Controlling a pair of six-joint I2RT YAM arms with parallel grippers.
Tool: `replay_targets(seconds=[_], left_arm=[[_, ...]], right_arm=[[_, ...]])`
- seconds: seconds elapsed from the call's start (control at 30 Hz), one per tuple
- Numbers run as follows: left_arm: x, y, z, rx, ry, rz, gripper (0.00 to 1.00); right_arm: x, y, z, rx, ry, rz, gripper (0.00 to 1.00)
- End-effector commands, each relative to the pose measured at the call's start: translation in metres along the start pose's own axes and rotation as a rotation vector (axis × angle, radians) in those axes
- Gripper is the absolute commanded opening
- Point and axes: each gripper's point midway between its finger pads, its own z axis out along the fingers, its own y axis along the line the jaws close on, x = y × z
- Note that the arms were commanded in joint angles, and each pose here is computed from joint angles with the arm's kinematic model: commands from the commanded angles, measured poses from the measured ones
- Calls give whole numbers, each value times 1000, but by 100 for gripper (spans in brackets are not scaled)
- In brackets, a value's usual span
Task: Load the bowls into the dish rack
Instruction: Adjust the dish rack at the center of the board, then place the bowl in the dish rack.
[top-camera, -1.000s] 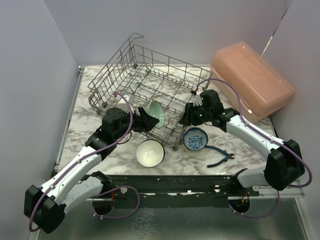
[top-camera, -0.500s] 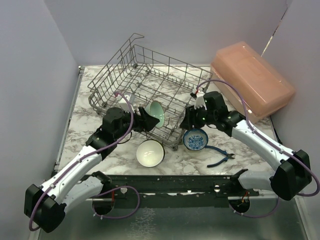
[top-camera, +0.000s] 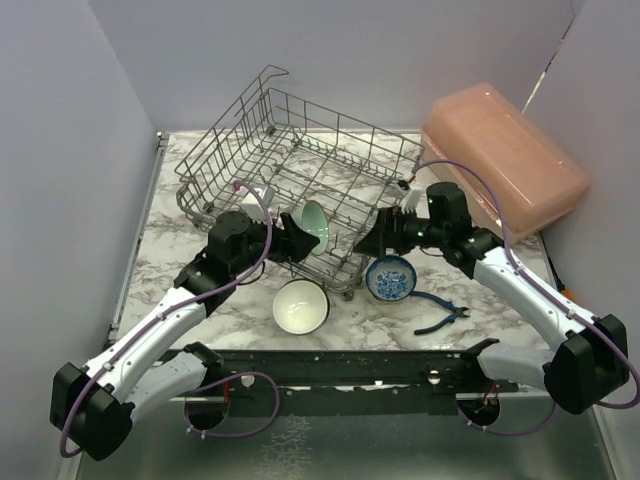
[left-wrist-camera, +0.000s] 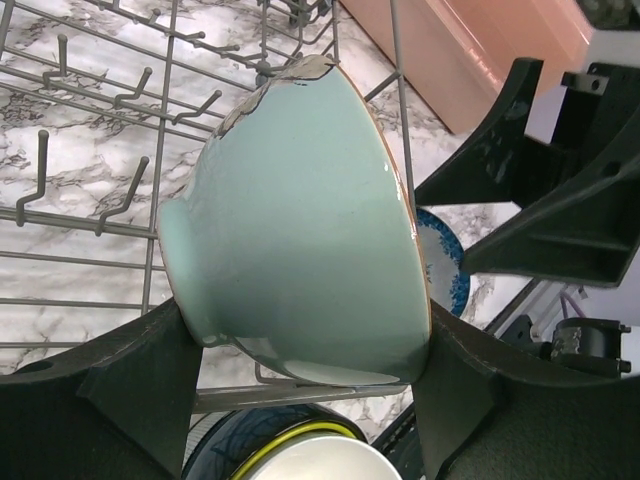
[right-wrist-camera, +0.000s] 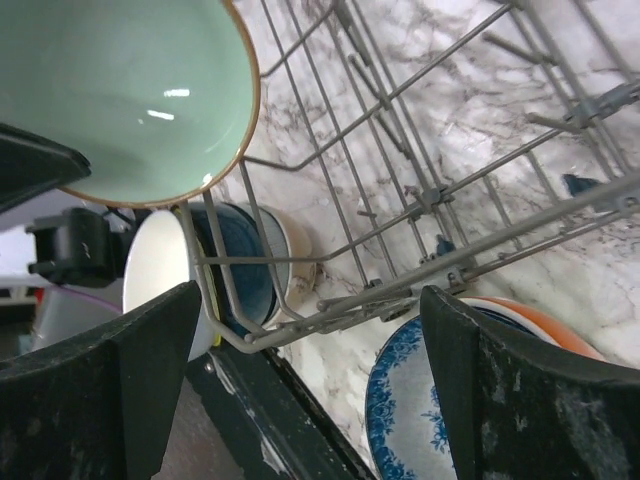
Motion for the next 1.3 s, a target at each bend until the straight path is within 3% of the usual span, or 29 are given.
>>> replay_targets(seconds=[0.0,0.27,0.6,0.93,1.27], left_arm=[[-50,-15,1,26,-144,92,0],[-70,-29,7,60,-163,168,0],[-83,-40,20,111,-144,329,0],[-45,-35,55,115,57,411,0],[-2,-37,86,8,213,557,0]], right_arm=[[-25,7,-20,-90,-111,49,96],[-38,-21,-46,33,-233,64,97],[-46,-34,-49,114,-231,4,97],[-39,-42,-47,143,-229,15,96],[-33,-44,-56,179,-230,4,96]])
